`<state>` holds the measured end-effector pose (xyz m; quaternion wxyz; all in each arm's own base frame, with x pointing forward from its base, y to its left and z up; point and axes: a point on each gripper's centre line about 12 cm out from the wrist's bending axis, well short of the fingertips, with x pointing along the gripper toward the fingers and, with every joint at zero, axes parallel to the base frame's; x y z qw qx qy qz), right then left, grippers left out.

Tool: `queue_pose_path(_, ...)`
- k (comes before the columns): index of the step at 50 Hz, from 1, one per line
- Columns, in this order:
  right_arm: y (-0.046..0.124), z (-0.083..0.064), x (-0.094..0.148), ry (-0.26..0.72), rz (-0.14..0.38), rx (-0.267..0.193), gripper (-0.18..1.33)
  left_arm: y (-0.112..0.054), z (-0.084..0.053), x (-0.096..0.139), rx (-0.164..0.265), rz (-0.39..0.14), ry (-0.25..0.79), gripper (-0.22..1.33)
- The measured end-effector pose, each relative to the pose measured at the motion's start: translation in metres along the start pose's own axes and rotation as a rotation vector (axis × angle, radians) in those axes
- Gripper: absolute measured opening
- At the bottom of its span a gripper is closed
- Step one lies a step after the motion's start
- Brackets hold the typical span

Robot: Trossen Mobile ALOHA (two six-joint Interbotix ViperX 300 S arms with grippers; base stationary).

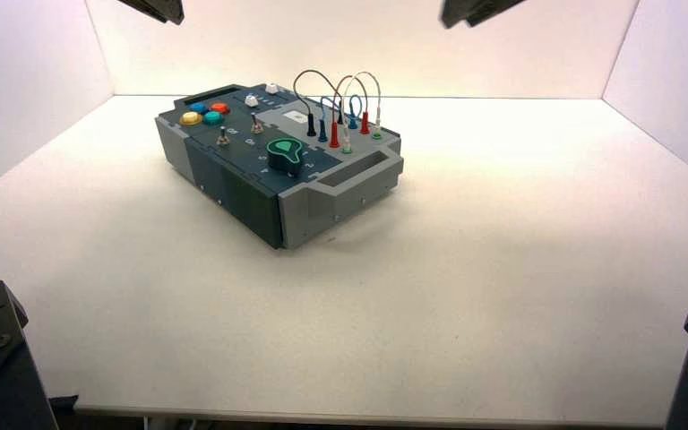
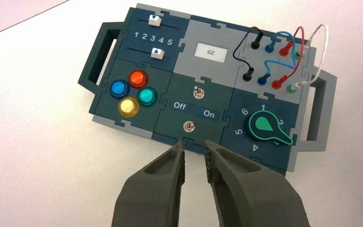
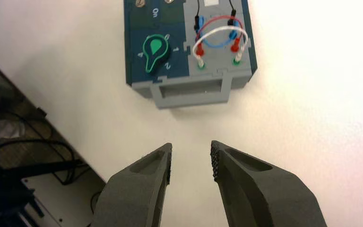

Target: Flip the top switch off with the left gripper.

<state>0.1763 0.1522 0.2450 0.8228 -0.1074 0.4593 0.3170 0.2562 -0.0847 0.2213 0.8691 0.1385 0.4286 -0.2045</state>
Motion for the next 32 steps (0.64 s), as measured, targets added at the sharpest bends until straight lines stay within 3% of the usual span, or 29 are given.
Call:
queue_pose_path(19,-0.003,-0.033,-0.002,-0.021,-0.013,-0.007,0.91,0.001,-0.003,0.010,-0.002,-0.004,0.029,0.53)
queue_pose_path(32,-0.004,-0.038,0.005,-0.035,-0.013,0.004,0.91,0.001,-0.003,0.012,-0.003,-0.006,0.038,0.53)
